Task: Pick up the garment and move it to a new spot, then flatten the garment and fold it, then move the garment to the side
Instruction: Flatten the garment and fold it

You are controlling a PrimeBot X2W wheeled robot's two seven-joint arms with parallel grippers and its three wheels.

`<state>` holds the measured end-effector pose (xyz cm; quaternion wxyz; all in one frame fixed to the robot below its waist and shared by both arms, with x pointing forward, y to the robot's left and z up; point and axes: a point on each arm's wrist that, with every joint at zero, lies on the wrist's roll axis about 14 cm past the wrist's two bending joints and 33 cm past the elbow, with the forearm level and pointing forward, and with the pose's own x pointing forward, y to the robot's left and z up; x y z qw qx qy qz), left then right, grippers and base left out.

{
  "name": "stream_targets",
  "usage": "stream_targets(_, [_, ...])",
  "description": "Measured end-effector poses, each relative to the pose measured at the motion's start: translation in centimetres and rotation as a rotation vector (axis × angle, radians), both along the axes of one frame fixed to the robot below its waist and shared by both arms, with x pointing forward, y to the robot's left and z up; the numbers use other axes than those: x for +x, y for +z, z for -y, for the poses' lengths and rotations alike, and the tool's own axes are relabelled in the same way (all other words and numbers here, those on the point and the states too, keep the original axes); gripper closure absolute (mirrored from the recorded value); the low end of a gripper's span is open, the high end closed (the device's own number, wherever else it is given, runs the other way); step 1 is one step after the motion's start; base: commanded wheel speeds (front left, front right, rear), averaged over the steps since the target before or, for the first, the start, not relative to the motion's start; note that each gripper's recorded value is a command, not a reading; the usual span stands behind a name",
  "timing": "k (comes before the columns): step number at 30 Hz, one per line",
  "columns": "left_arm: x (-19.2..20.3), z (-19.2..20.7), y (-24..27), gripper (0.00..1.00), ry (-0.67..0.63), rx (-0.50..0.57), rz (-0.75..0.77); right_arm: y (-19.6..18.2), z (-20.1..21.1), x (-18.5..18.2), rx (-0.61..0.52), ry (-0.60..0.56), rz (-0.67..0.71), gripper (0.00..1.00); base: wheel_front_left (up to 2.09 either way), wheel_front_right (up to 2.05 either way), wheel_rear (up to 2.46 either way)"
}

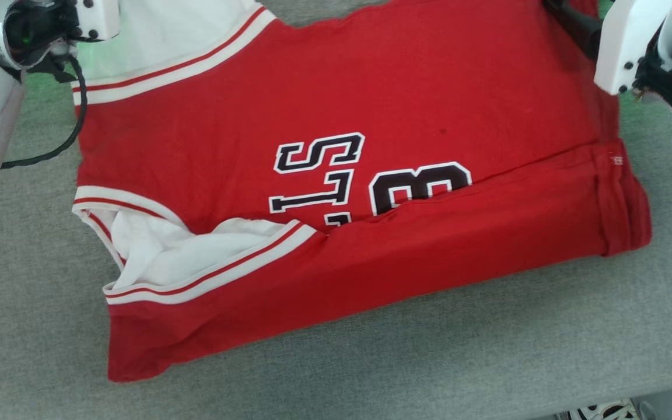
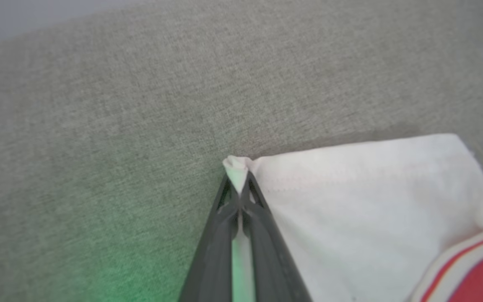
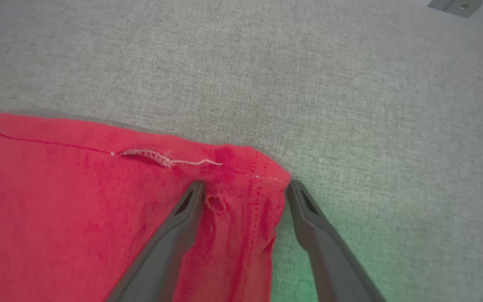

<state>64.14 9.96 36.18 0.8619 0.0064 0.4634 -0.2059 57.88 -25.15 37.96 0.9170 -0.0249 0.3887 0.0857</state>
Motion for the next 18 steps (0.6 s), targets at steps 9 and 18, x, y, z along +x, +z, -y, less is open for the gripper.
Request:
stream_targets(9, [0.0,0.0,0.6,1.00,-0.001,-0.033,0.055,-0.5,-0.7,0.4,-0.004,0.027,-0.051,1.00,0.00,0.00,0.00])
stream_targets(18, [-1.3,1.0,7.0,1.00,0.022,-0.200,0.277,4.4,-0.6,-0.1,0.042,0.035,0.150,1.00,0.00,0.00,0.00])
